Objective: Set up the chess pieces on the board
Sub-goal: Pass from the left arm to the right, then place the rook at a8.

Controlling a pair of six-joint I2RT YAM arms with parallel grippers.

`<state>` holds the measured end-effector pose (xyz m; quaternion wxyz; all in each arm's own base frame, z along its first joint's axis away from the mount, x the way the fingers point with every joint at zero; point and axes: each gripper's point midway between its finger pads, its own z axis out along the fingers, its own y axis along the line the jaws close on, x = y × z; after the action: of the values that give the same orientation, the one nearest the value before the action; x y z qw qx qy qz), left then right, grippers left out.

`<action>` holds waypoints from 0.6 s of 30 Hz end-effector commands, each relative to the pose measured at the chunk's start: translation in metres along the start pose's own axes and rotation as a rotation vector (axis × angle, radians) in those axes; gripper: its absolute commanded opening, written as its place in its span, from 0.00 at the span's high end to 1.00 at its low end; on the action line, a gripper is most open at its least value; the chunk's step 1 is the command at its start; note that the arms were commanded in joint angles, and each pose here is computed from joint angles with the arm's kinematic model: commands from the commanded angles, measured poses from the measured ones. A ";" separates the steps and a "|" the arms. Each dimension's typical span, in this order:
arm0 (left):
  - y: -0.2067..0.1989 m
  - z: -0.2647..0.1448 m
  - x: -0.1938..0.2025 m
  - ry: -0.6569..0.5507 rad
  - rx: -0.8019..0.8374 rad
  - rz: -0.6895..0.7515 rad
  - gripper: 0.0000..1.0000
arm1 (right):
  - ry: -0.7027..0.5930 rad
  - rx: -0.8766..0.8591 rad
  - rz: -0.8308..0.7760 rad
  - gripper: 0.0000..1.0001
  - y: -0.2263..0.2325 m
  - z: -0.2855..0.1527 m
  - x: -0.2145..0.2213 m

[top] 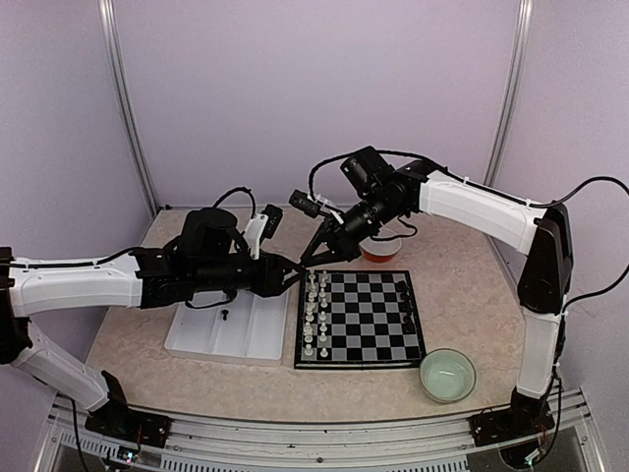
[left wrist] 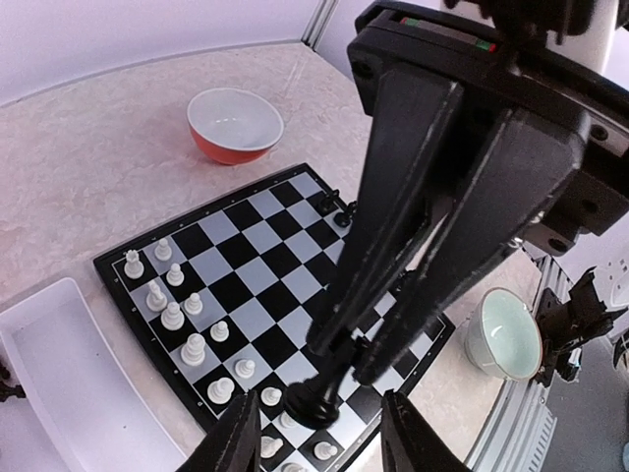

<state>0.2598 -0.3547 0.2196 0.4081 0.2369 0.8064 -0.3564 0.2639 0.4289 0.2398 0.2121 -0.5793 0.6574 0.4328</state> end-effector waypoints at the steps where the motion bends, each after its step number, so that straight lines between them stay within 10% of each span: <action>1: -0.004 -0.008 -0.012 -0.040 -0.026 0.040 0.56 | 0.075 0.170 -0.053 1.00 -0.024 -0.026 0.015; 18: 0.009 -0.005 0.009 0.021 -0.073 0.043 0.56 | 0.536 0.708 0.137 1.00 -0.166 -0.160 0.176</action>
<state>0.2572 -0.3399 0.2171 0.4208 0.2347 0.8146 -0.3229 0.4024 0.2307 0.1542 0.2256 -0.5179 0.8215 0.0779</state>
